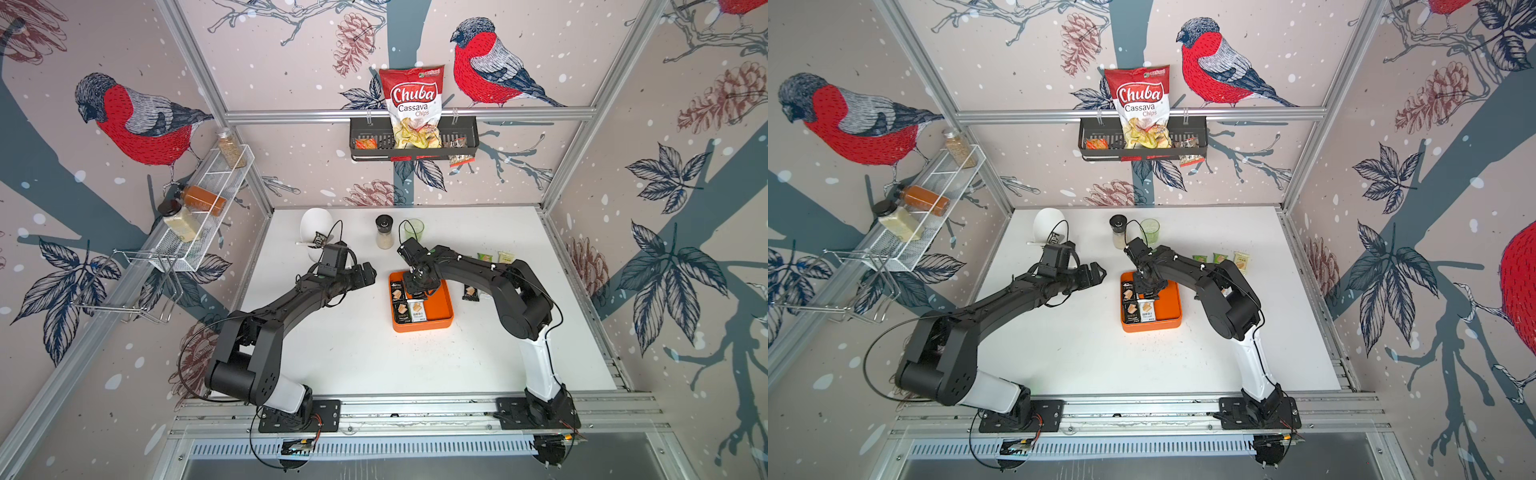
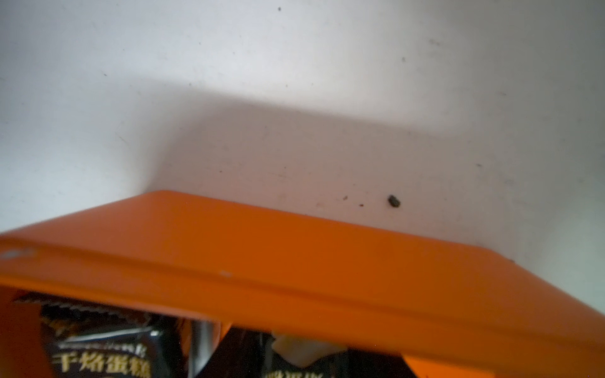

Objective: Take the cookies out of the storage box
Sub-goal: Pick up the cookie from the storage box.

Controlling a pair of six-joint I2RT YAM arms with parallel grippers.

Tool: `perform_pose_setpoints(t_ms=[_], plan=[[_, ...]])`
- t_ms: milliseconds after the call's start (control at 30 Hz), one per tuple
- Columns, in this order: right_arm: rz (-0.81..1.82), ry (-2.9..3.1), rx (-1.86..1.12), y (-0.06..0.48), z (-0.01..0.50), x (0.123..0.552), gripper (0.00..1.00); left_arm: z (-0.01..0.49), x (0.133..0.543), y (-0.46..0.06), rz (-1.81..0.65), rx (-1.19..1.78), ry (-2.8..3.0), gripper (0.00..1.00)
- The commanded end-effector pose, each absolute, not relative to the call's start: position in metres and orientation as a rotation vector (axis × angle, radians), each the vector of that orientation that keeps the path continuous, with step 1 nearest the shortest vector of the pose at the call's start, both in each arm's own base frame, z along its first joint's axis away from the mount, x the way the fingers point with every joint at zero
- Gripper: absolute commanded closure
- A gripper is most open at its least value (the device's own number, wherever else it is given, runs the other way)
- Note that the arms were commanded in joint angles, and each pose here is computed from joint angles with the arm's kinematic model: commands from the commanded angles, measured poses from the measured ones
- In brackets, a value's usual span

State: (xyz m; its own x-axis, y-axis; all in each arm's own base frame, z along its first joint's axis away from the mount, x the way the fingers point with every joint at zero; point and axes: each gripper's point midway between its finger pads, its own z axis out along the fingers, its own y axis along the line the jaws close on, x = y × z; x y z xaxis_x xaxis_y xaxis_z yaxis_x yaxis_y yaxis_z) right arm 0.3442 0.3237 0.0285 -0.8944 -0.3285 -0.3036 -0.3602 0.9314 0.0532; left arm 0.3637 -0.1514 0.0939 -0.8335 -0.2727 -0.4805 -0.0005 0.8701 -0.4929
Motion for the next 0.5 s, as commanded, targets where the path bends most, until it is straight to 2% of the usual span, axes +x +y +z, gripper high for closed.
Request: perform_pose_setpoints(t_ms=[0, 467], plan=[[0.179, 2.782, -0.538, 0.324, 0.042, 0.341, 0.55, 0.096, 0.366, -0.154, -0.667, -0.172, 2.473, 0.04], [0.278, 2.744, -0.551, 0.315, 0.084, 0.321, 0.55, 0.096, 0.373, -0.161, -0.696, -0.161, 2.484, 0.04]])
